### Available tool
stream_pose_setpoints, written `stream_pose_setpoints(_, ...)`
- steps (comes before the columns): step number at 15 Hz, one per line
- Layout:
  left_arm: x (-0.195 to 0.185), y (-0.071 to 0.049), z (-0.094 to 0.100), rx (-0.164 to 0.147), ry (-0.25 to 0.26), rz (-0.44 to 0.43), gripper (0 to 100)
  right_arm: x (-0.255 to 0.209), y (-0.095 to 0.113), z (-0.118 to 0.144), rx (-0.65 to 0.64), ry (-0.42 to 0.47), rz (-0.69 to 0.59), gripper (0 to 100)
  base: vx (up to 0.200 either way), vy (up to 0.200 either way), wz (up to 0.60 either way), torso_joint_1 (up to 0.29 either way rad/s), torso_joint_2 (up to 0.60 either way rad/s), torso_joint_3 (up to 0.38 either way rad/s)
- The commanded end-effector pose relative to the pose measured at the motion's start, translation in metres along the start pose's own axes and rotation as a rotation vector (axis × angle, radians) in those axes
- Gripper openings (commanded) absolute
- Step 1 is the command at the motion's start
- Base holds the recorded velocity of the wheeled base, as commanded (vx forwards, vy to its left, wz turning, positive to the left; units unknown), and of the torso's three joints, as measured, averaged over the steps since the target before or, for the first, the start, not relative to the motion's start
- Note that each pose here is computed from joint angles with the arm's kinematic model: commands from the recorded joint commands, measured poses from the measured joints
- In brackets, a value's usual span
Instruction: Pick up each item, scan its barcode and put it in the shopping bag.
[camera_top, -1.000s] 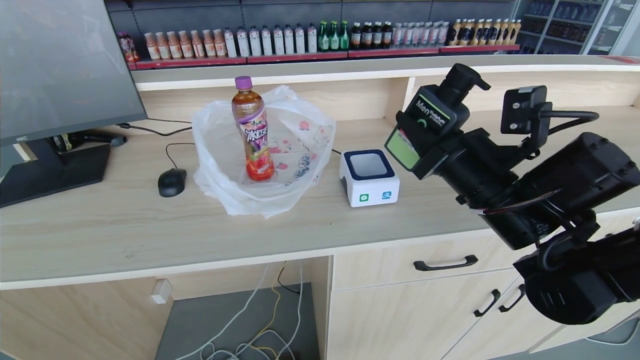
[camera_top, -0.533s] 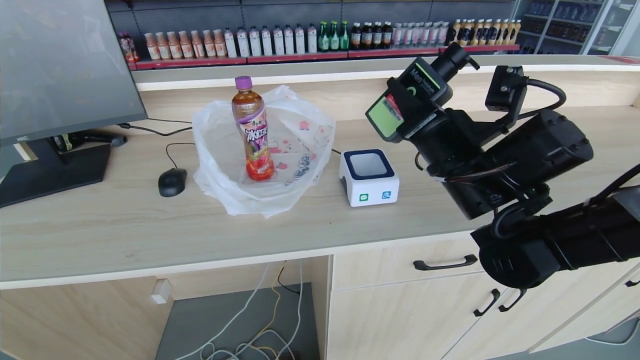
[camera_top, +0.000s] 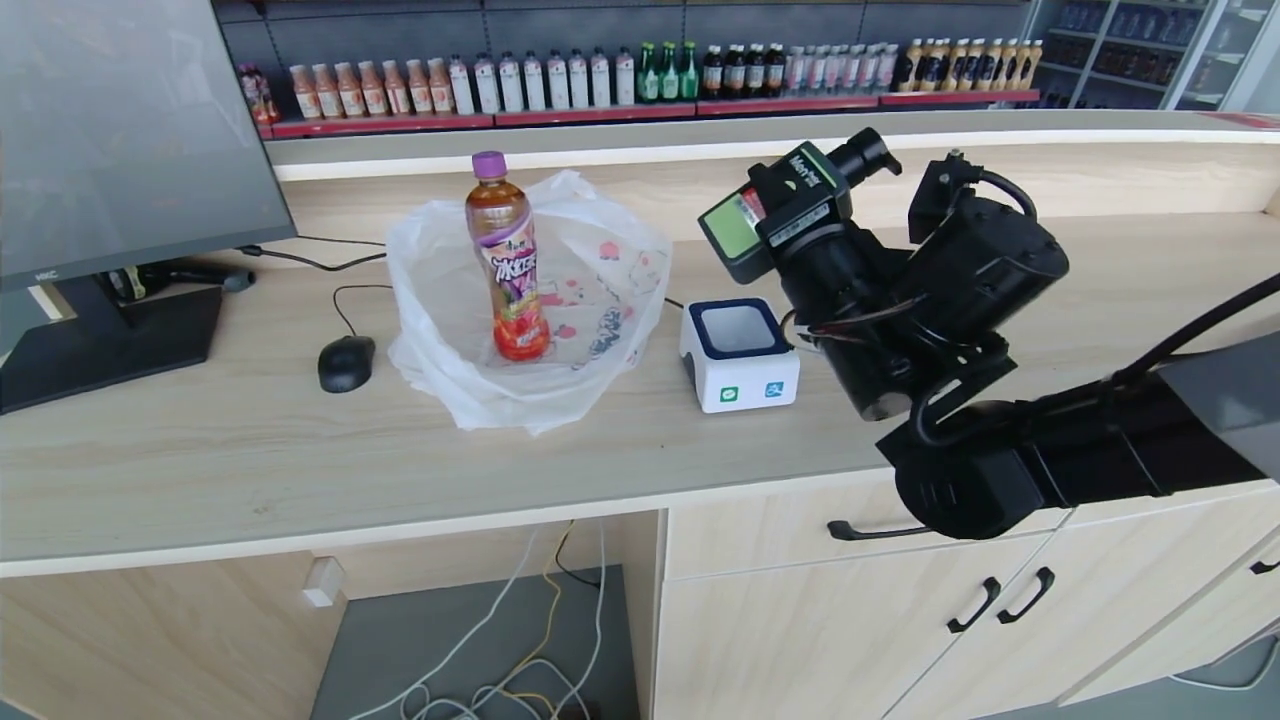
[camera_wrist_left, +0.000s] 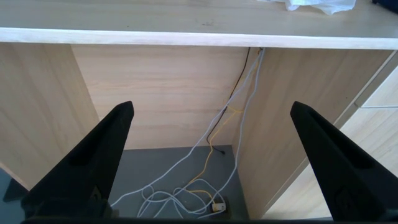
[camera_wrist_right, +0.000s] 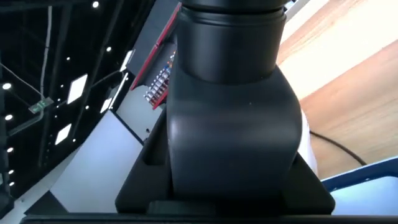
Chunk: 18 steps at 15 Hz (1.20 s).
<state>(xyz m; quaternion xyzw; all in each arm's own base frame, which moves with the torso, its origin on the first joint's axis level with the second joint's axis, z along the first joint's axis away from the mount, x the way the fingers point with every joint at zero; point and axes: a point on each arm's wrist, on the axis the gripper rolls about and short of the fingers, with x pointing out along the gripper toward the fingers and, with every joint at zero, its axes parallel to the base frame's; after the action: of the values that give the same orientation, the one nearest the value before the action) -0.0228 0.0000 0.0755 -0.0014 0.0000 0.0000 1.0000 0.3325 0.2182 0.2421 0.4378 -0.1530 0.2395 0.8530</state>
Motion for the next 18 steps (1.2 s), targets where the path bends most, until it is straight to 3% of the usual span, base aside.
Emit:
stream_pose_setpoints(1,0.000,0.000,0.000,0.000,0.000,0.000,100,0.001,-0.007,-0.011,0.001,0.021,-0.014,0,0.000,0.000,0.00,0.000,0.00,0.000)
stream_pose_setpoints(6,0.000,0.000,0.000,0.000,0.000,0.000,100,0.005,-0.040,-0.029,-0.022,0.047,-0.077,0,0.000,0.000,0.00,0.000,0.00,0.000)
stream_pose_setpoints(18,0.000,0.000,0.000,0.000,0.000,0.000,100,-0.002,-0.056,-0.040,-0.055,0.064,-0.145,0,0.000,0.000,0.00,0.000,0.00,0.000)
